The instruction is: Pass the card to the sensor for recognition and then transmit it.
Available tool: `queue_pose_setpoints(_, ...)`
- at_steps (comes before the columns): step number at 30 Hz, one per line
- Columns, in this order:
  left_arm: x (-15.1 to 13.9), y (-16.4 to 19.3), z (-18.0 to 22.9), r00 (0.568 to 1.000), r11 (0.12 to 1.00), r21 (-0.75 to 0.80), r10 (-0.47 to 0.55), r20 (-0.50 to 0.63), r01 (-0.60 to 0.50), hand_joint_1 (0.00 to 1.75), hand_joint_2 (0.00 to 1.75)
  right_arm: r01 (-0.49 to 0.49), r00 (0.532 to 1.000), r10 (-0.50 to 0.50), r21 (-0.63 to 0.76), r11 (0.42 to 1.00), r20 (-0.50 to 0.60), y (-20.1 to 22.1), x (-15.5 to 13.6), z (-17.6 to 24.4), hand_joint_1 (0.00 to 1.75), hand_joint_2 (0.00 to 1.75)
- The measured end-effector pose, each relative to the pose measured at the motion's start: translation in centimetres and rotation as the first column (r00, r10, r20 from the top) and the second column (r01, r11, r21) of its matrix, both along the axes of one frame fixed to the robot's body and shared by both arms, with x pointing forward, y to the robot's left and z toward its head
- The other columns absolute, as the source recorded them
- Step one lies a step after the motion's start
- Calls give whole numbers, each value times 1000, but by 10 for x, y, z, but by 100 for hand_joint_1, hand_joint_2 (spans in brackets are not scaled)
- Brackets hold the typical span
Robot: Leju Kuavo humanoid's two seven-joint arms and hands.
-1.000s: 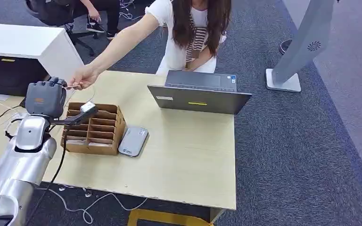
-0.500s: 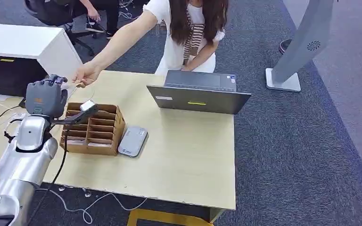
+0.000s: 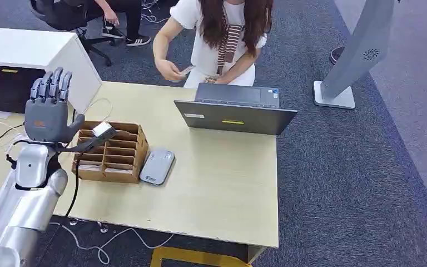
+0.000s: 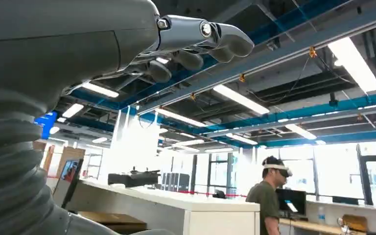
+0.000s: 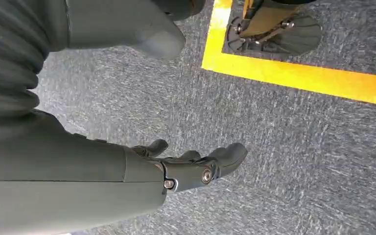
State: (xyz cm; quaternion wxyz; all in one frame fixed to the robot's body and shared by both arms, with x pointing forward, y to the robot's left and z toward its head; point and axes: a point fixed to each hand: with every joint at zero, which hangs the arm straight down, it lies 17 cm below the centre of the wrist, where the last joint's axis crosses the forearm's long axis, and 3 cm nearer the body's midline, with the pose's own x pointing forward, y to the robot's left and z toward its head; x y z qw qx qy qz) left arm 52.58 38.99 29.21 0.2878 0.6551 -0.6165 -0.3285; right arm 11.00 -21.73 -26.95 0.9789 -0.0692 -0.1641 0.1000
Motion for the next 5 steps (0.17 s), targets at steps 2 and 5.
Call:
queue_pose_setpoints(2, -8, -6, 2, 999, 999, -26, -32, 14, 32, 0, 175, 11, 1000, -11, -1, 1000, 1, -1, 0, 0, 0, 175)
queue_pose_setpoints(5, -43, -12, 2, 989, 978, -160, -125, 78, 137, 0, 175, 55, 998, -55, -1, 998, 6, -4, -2, 0, 0, 175)
